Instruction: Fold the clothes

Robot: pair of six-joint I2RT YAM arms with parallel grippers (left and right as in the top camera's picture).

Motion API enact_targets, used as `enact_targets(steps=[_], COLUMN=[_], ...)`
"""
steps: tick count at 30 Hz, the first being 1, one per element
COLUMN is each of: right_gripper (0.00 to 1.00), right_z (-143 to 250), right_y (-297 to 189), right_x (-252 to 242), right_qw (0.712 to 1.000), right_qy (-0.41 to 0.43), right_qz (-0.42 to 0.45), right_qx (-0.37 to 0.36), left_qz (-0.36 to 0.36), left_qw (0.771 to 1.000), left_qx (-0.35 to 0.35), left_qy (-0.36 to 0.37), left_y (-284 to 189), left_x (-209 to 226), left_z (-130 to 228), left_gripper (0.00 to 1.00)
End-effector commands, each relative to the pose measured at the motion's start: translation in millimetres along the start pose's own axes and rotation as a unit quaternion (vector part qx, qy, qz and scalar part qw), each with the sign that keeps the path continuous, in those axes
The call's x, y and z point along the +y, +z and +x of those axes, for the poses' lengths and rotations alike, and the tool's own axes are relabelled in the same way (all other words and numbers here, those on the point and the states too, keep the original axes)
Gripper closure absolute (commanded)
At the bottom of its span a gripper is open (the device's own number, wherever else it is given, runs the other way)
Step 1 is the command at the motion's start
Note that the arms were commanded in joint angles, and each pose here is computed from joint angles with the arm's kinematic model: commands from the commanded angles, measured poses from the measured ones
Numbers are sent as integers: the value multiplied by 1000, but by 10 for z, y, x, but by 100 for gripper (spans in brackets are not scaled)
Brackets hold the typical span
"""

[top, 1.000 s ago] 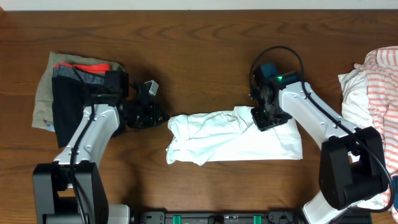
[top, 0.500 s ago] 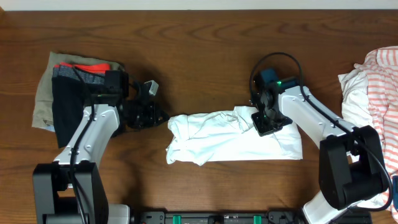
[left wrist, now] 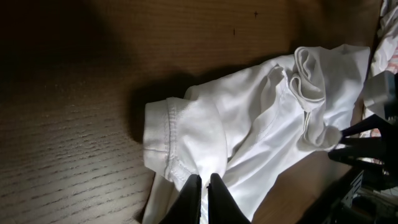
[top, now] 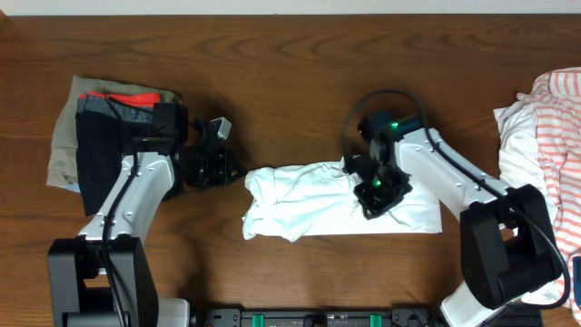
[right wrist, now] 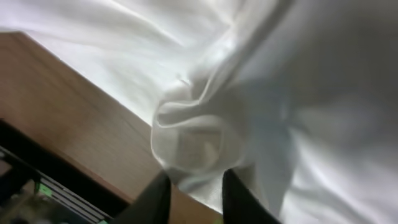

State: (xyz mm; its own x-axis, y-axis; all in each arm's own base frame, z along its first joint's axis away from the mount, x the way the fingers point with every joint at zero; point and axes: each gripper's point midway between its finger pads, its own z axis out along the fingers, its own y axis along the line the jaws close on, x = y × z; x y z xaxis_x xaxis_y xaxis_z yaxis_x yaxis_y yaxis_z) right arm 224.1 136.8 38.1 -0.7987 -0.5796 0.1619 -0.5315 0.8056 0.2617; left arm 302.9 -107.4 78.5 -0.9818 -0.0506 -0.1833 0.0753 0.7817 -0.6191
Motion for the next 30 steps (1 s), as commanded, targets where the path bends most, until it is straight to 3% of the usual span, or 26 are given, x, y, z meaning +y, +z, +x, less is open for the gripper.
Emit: enact_targets(steps=[1,9,18,25,30], right_gripper=[73,75,76,67,67], right_z=[-127,-209,-284,-177,-118], right_y=[-91,-128,-70,133,297], right_x=[48,-273,-30,196,190], right_qw=[999,996,997,997,996], right_qy=[-23,45,37,31,31], right_qz=[-5,66,2,-56,-61], right_qx=[-32,-51,-67,-53,-52], left_qz=[-5,-5,-6,-6,-6], left_qw=[1000,1000,1000,1000,1000], left_qx=[-10,-9,5,5,5], left_qy=[12,11,0,0,0], left_y=[-46,-46,-46,-46,-46], left_x=[-29,-28,-23,-23,-23], left_z=[-62,-56,19,17,17], left_gripper=[93,93,92,92,92])
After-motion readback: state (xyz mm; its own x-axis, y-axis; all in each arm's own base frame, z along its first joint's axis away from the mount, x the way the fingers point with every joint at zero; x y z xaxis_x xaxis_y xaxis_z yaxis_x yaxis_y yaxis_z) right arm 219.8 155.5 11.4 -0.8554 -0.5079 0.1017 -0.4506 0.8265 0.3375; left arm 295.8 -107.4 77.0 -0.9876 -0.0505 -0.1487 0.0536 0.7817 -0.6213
